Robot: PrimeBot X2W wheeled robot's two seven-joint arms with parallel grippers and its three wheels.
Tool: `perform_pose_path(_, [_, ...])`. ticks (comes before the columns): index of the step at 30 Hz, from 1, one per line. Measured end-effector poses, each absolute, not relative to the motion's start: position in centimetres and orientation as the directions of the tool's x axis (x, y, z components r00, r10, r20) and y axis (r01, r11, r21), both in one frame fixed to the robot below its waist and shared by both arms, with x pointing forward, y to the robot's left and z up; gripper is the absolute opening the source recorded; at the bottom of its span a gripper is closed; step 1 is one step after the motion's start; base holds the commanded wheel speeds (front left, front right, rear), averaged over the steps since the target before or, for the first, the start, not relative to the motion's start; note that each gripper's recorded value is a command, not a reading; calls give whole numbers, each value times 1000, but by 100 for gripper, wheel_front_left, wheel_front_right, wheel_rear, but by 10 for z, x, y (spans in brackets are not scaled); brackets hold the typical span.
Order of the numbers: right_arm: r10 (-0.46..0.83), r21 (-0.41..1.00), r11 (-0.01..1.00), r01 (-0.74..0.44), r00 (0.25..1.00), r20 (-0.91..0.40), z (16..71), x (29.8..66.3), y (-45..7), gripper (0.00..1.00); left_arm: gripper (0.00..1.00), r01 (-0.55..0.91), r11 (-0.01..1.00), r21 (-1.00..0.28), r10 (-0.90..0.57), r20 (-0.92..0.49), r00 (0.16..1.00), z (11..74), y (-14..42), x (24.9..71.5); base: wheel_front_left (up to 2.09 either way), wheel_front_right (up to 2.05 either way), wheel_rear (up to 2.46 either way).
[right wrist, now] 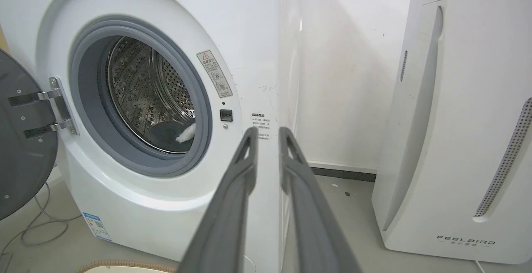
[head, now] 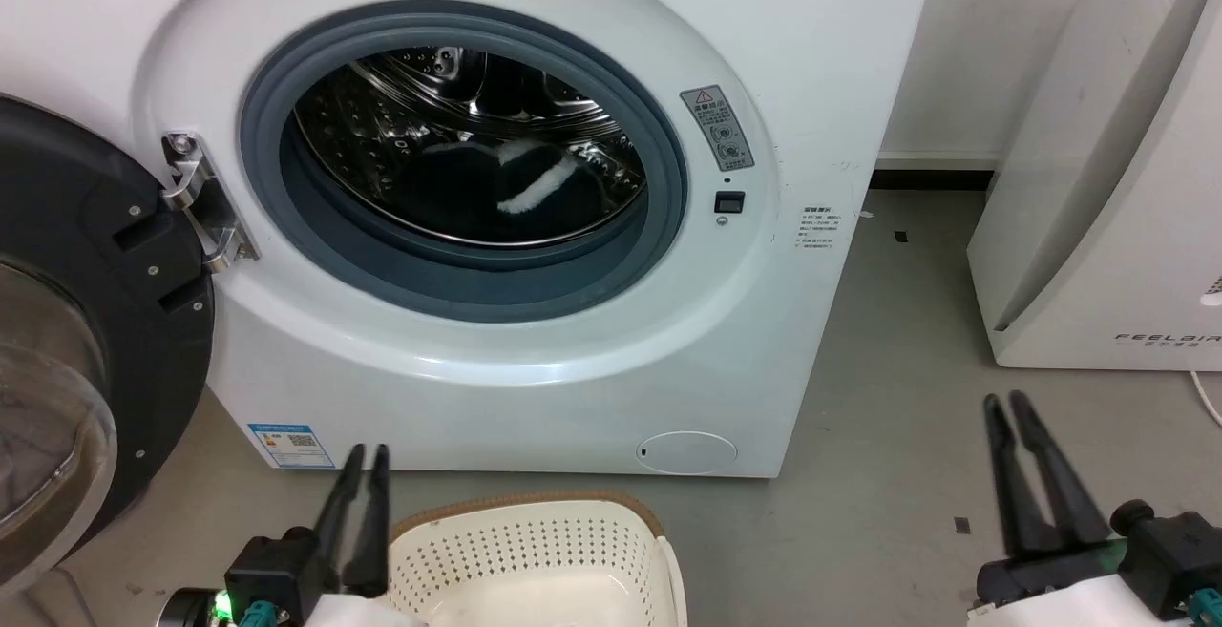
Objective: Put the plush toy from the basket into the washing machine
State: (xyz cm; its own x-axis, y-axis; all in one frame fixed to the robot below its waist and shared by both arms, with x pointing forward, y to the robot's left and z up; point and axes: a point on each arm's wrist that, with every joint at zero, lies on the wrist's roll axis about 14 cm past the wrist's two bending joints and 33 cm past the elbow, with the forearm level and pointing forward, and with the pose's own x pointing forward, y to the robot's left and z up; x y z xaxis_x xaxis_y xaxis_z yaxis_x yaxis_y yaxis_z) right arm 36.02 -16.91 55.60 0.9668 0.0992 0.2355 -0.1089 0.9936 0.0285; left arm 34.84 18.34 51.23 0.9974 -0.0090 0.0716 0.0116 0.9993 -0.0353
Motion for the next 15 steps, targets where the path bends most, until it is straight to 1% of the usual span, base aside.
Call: perform_pose_path(15, [101,27,994,-109,973,207,552,361,-169,0,0,9,999,-33,-7,58,998,512,182,351,0,0,0])
